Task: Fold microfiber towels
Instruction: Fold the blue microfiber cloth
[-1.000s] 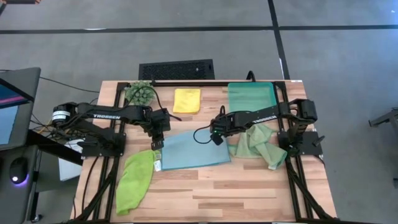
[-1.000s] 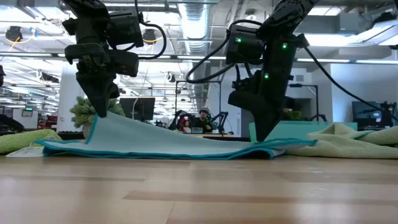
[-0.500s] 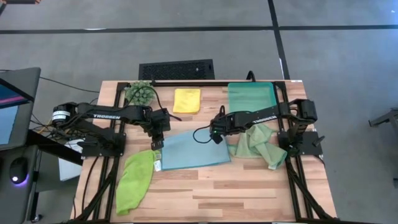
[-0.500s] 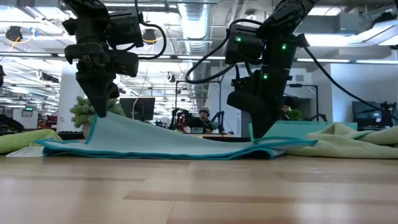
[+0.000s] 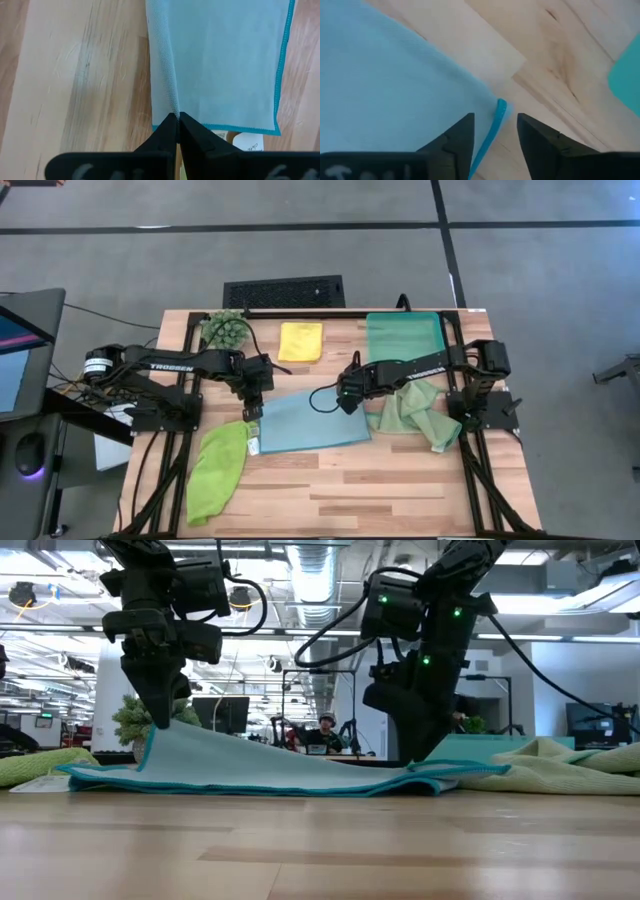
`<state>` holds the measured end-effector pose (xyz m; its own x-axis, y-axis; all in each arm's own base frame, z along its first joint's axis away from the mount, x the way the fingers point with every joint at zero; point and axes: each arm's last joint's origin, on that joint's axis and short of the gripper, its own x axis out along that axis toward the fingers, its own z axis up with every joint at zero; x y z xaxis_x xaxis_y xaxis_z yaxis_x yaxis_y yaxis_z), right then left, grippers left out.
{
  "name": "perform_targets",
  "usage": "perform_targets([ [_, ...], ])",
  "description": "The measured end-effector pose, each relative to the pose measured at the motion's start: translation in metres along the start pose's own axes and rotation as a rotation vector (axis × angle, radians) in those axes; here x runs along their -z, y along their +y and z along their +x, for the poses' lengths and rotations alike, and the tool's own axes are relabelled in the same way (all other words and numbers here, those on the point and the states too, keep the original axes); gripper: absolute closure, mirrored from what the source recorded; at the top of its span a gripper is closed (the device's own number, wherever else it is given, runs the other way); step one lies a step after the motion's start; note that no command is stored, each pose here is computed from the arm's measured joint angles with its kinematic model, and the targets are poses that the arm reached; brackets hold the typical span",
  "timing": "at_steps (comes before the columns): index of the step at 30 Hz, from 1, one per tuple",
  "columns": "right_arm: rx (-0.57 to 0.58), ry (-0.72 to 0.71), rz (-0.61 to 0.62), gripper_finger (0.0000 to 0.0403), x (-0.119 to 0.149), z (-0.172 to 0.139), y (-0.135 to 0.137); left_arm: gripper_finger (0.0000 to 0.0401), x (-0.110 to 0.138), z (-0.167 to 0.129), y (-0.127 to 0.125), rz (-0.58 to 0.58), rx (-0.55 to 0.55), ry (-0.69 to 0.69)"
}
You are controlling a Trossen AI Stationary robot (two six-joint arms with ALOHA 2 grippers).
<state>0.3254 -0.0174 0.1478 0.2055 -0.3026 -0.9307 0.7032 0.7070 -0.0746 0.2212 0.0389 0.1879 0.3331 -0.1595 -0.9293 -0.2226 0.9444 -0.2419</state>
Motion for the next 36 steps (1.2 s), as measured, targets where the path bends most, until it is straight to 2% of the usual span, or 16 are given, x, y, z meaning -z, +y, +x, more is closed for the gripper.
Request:
perform_targets([
  [14,0.0,0.02,-0.011,0.0336,0.001,0.0,-0.001,0.0401,0.001,0.0,0.0,-0.002,0.001,0.006],
  [21,0.016,0.038,-0.007,0.0394,0.012,0.011,-0.008,0.0401,0.001,0.0,0.0,-0.002,0.003,0.008],
  [29,0.04,0.009,0.027,0.0398,0.02,0.014,-0.007,0.0401,0.005,0.003,-0.018,0.055,0.146,0.052],
  [36,0.057,0.012,0.029,0.0399,0.024,0.005,-0.009,0.0401,0.011,-0.003,-0.028,0.07,0.155,0.083],
])
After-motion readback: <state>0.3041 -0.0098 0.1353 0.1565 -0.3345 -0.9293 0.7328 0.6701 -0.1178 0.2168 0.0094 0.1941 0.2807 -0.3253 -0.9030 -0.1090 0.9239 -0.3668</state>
